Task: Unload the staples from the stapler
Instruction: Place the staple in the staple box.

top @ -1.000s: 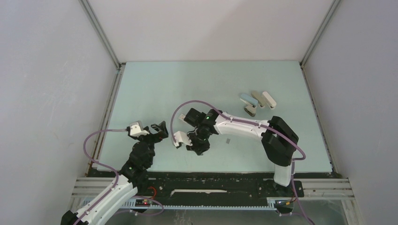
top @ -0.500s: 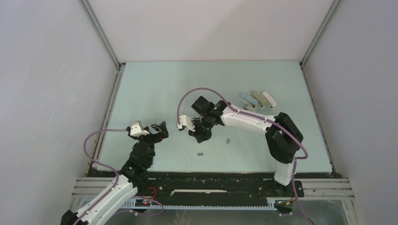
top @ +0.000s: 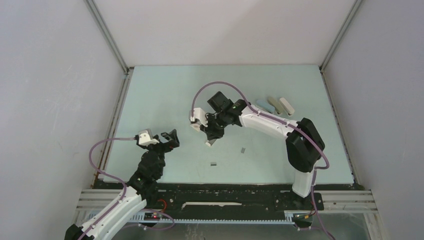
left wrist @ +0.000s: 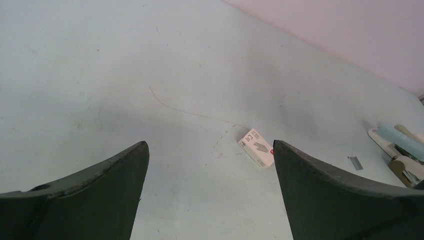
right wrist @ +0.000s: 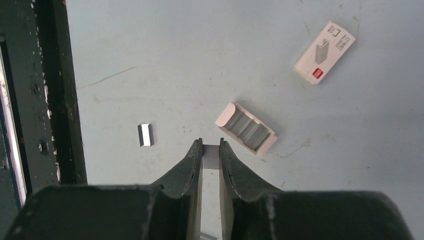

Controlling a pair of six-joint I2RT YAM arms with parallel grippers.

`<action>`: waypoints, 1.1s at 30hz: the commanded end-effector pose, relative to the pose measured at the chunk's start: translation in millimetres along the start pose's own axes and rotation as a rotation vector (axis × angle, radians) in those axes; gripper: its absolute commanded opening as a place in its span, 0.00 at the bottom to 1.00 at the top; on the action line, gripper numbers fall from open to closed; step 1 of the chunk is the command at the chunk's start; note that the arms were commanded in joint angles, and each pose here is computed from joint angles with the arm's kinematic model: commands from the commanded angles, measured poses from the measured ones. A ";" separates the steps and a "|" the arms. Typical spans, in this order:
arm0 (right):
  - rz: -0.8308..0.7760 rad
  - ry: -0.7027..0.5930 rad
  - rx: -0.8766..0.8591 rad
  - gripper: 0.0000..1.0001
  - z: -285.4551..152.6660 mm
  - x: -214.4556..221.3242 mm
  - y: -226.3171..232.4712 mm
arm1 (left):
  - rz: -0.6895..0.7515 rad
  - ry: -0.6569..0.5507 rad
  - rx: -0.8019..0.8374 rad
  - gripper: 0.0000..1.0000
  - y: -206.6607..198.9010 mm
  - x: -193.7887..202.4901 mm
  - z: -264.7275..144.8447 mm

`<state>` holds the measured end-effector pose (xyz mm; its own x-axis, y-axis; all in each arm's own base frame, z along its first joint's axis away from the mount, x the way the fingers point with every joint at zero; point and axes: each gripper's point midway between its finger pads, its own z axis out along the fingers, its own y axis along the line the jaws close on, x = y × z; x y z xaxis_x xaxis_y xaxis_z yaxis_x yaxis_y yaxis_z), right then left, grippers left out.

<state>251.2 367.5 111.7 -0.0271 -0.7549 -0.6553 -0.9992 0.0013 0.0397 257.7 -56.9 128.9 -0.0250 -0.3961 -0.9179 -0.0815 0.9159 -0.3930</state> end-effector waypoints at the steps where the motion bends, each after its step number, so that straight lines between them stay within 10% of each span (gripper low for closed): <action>1: 0.018 -0.079 0.045 0.18 -2.8 -30.5 -16.3 | -0.012 -0.021 -0.007 1.00 2.5 -1.9 0.6; 33: 0.494 -0.169 0.216 0.16 28.3 3.5 -64.1 | -0.010 -0.016 -0.010 1.00 3.1 -0.9 1.0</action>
<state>310.1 375.2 57.2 -0.4790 -0.5820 -0.6571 -0.8614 0.4556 0.2244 257.7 -56.9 128.9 -0.0250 -0.3961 -0.9179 -0.0815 0.9159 -0.3930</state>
